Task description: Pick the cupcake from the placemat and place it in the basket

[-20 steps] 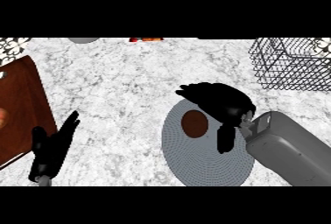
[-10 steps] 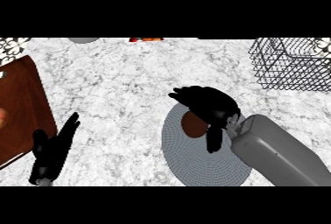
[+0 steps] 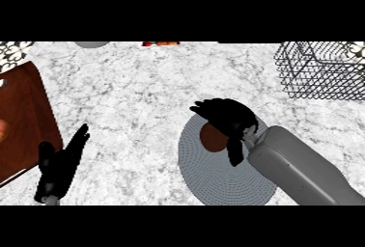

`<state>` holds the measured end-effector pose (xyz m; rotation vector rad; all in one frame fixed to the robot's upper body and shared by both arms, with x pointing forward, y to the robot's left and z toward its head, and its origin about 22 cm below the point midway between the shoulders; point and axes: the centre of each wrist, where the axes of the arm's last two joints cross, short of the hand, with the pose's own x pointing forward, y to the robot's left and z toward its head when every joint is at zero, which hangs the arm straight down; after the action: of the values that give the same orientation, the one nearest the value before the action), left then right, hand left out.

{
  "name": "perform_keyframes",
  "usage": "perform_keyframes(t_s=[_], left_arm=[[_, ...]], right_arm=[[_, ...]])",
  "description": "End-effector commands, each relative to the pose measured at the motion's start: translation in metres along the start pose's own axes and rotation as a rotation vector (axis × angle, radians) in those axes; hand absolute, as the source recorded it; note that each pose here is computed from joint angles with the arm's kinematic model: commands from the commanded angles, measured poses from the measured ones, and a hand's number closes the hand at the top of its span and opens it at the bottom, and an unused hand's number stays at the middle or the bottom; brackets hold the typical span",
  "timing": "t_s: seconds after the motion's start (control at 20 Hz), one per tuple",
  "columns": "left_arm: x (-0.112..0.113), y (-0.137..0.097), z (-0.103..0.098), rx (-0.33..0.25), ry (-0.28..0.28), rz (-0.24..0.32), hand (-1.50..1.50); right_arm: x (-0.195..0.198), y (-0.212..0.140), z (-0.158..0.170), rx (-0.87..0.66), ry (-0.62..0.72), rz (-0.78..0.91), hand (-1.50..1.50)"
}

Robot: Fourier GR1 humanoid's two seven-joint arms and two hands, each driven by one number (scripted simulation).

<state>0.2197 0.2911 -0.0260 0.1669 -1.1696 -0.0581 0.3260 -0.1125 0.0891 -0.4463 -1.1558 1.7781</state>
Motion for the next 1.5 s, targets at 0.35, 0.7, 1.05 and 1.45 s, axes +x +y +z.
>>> perform_keyframes(t_s=[0.35, 0.7, 1.05, 1.45], left_arm=[[-0.036, 0.01, 0.003, -0.007, 0.168, 0.037, 0.0], [-0.036, 0.0, 0.013, 0.008, 0.133, -0.002, 0.0], [-0.021, -0.007, 0.004, -0.01, 0.162, 0.018, 0.0], [-0.035, 0.0, 0.008, 0.02, 0.168, 0.005, 0.0]], right_arm=[[-0.004, 0.021, -0.019, 0.006, -0.014, 0.003, -1.5], [-0.016, 0.034, -0.017, 0.012, 0.01, 0.014, -1.5], [0.001, 0.048, -0.024, -0.053, -0.066, 0.152, 1.5], [-0.014, 0.057, -0.027, -0.102, 0.157, 0.023, 1.5]])
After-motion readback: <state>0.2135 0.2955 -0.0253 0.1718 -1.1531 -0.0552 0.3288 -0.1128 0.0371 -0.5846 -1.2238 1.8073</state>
